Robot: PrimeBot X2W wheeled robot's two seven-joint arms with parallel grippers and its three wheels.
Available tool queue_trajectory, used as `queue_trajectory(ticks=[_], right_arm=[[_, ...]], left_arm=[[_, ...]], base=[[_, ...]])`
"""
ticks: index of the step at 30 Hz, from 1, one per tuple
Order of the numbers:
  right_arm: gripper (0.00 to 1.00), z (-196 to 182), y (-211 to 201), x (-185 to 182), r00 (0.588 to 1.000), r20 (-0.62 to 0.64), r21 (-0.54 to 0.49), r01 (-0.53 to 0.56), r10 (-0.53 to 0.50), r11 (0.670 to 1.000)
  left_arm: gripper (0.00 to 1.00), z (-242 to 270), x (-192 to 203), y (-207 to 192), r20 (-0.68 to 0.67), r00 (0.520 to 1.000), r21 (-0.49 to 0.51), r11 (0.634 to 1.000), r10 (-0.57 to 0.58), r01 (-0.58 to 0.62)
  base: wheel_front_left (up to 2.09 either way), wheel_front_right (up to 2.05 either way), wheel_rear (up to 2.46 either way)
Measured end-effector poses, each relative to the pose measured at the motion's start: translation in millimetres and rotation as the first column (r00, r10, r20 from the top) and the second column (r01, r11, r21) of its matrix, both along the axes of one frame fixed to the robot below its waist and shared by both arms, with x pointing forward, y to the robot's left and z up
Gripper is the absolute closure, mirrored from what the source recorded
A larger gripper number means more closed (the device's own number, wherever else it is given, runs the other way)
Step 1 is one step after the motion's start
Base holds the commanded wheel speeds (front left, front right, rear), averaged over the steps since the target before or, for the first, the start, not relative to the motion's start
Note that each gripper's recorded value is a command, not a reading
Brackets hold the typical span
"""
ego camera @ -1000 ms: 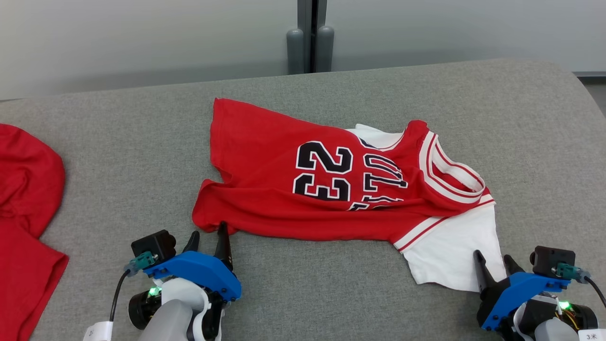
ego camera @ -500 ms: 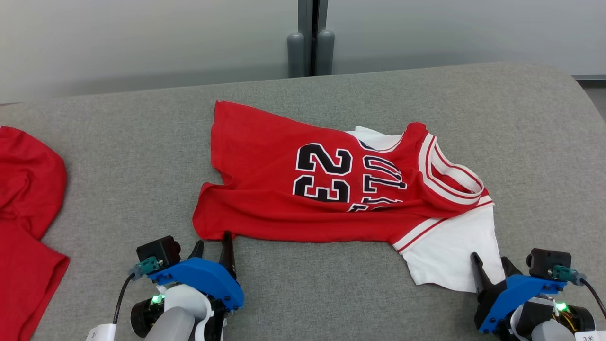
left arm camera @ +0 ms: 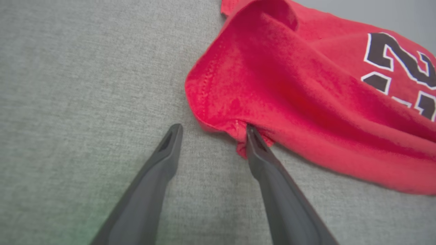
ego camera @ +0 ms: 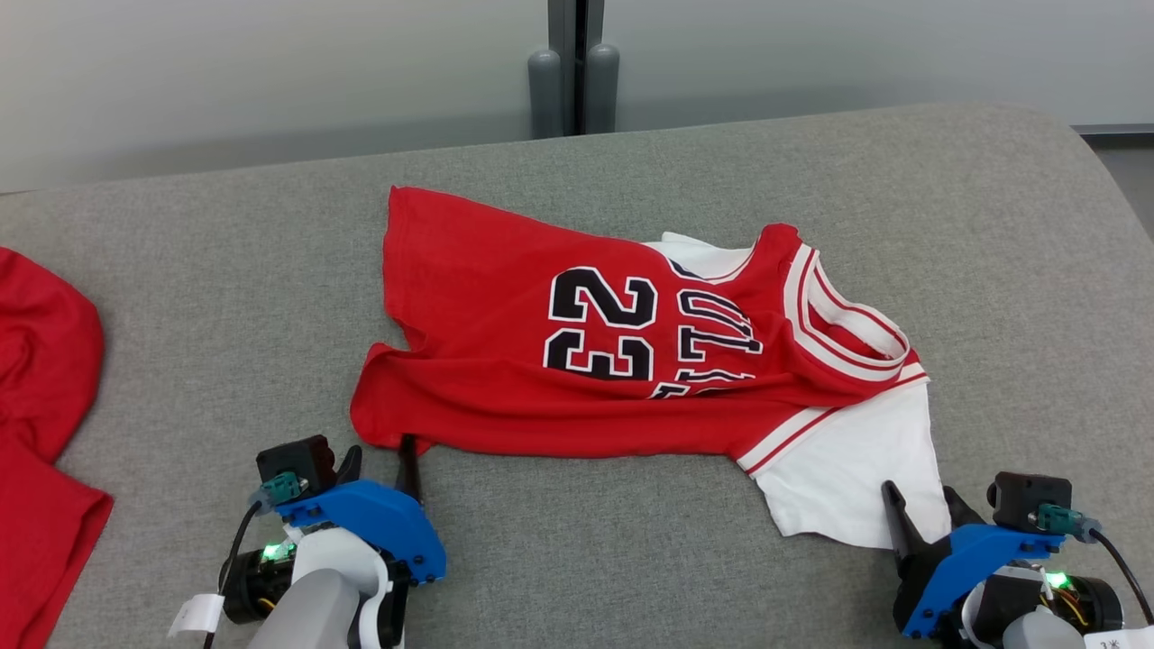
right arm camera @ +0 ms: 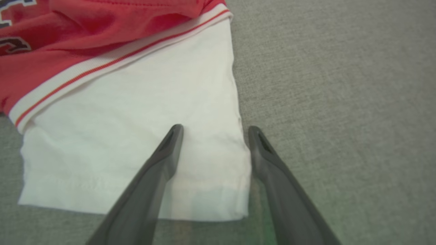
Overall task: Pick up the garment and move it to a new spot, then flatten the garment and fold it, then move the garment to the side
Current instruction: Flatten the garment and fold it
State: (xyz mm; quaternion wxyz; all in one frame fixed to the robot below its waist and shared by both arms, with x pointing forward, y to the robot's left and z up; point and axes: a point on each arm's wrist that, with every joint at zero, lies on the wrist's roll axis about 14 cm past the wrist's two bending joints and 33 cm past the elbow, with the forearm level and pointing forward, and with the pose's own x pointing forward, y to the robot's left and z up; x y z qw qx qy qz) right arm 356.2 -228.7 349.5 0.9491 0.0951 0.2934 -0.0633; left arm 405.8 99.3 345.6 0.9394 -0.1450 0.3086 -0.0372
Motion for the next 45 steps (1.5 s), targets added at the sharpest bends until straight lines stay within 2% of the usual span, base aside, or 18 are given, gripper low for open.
queue_trajectory(ticks=[2, 3, 4, 5, 6, 7, 9, 11, 16, 20, 23, 27, 30, 31, 35, 37, 41, 45], right_arm=[[0.0, -0.6, 1.8, -0.2, 1.0, -0.007, -0.003, -0.012, 0.012, 1.0], [0.0, -1.0, 3.1, -0.5, 1.0, -0.011, -0.005, -0.019, 0.019, 1.0], [0.0, -1.5, 4.4, -0.8, 1.0, -0.016, -0.006, -0.026, 0.026, 1.0], [0.05, -1.6, 5.9, -1.0, 0.999, -0.02, -0.01, -0.036, 0.036, 0.999], [0.27, -2.2, 7.4, -1.8, 0.999, -0.025, -0.012, -0.044, 0.044, 0.999], [0.47, -2.7, 9.3, -2.7, 0.998, -0.03, -0.013, -0.053, 0.053, 0.999], [0.63, -3.2, 12.6, -3.7, 0.997, -0.037, -0.011, -0.064, 0.064, 0.998], [1.0, -3.8, 16.4, -4.2, 0.996, -0.045, -0.008, -0.076, 0.076, 0.997], [1.0, -0.3, 18.2, -4.2, 0.996, -0.036, -0.007, -0.08, 0.08, 0.997], [1.0, 14.6, 10.7, -0.7, 0.999, 0.035, -0.004, -0.038, 0.038, 0.999], [1.0, 40.5, -1.2, 9.4, 0.991, 0.132, -0.018, -0.002, 0.004, 1.0], [1.0, 85.8, -10.3, 22.7, 0.959, 0.281, -0.025, 0.027, -0.018, 0.999], [1.0, 122.4, -12.9, 28.4, 0.922, 0.386, -0.014, 0.036, -0.028, 0.999], [1.0, 146.0, -13.3, 29.6, 0.896, 0.444, -0.018, 0.034, -0.023, 0.999], [1.0, 193.4, -13.2, 27.8, 0.828, 0.56, 0.009, 0.029, -0.029, 1.0], [1.0, 216.2, -14.6, 24.6, 0.794, 0.607, -0.011, 0.032, -0.019, 0.999], [1.0, 266.1, -14.5, 16.4, 0.724, 0.689, -0.112, 0.051, 0.041, 0.992], [1.0, 305.3, -14.3, 11.3, 0.671, 0.735, -0.194, 0.073, 0.096, 0.978]], left_arm=[[0.3, 0.3, 2.6, 0.4, 0.005, 1.0, 0.018, 1.0, -0.015, 0.015], [0.54, 0.2, 3.2, 0.1, 0.007, 1.0, 0.029, 0.999, -0.028, 0.027], [0.63, 0.6, 3.9, -1.4, 0.013, 0.999, 0.035, 0.999, -0.042, 0.042], [0.79, 1.3, 5.1, -2.3, 0.018, 0.998, 0.041, 0.998, -0.053, 0.052], [1.0, 1.8, 5.7, -4.3, 0.022, 0.997, 0.046, 0.997, -0.068, 0.067], [1.0, 1.9, 5.5, -6.6, 0.025, 0.996, 0.05, 0.995, -0.085, 0.083], [1.0, 3.7, 7.5, -10.1, 0.039, 0.993, 0.061, 0.992, -0.113, 0.111], [1.0, 5.0, 9.7, -13.7, 0.05, 0.989, 0.07, 0.988, -0.141, 0.138], [1.0, 14.1, 21.2, -10.6, 0.11, 0.983, 0.086, 0.987, -0.148, 0.139], [1.0, 36.8, 33.5, -6.2, 0.215, 0.972, 0.02, 0.995, -0.096, 0.093], [1.0, 62.7, 41.4, -0.9, 0.308, 0.949, -0.028, 0.997, -0.063, 0.075], [1.0, 99.6, 43.8, 6.3, 0.422, 0.906, -0.081, 0.994, -0.027, 0.068], [1.0, 130.0, 42.4, 7.9, 0.502, 0.865, -0.124, 0.989, -0.007, 0.079], [1.0, 149.5, 39.1, 2.6, 0.535, 0.845, -0.17, 0.98, 0.001, 0.106], [1.0, 190.1, 30.9, -5.7, 0.598, 0.802, -0.248, 0.955, 0.019, 0.162], [1.0, 211.5, 26.5, -8.9, 0.629, 0.777, -0.274, 0.942, 0.022, 0.195], [1.0, 257.1, 17.7, -10.1, 0.691, 0.722, -0.301, 0.918, 0.023, 0.259], [1.0, 290.2, 7.0, -13.3, 0.719, 0.695, -0.306, 0.895, -0.006, 0.324]], base=[[0.0, 0.0, 0.0], [0.0, 0.0, 0.0], [0.0, 0.0, 0.0], [0.0, 0.0, 0.0], [0.0, 0.0, 0.0], [0.0, 0.0, 0.0], [0.0, 0.0, 0.0], [0.0, 0.0, 0.0], [0.0, 0.0, 0.0], [0.0, 0.0, 0.0], [0.0, 0.0, 0.0], [0.0, 0.0, 0.0], [0.0, 0.0, 0.0], [0.0, 0.0, 0.0], [0.0, 0.0, 0.0], [0.0, 0.0, 0.0], [0.0, 0.0, 0.0], [0.0, 0.0, 0.0]])
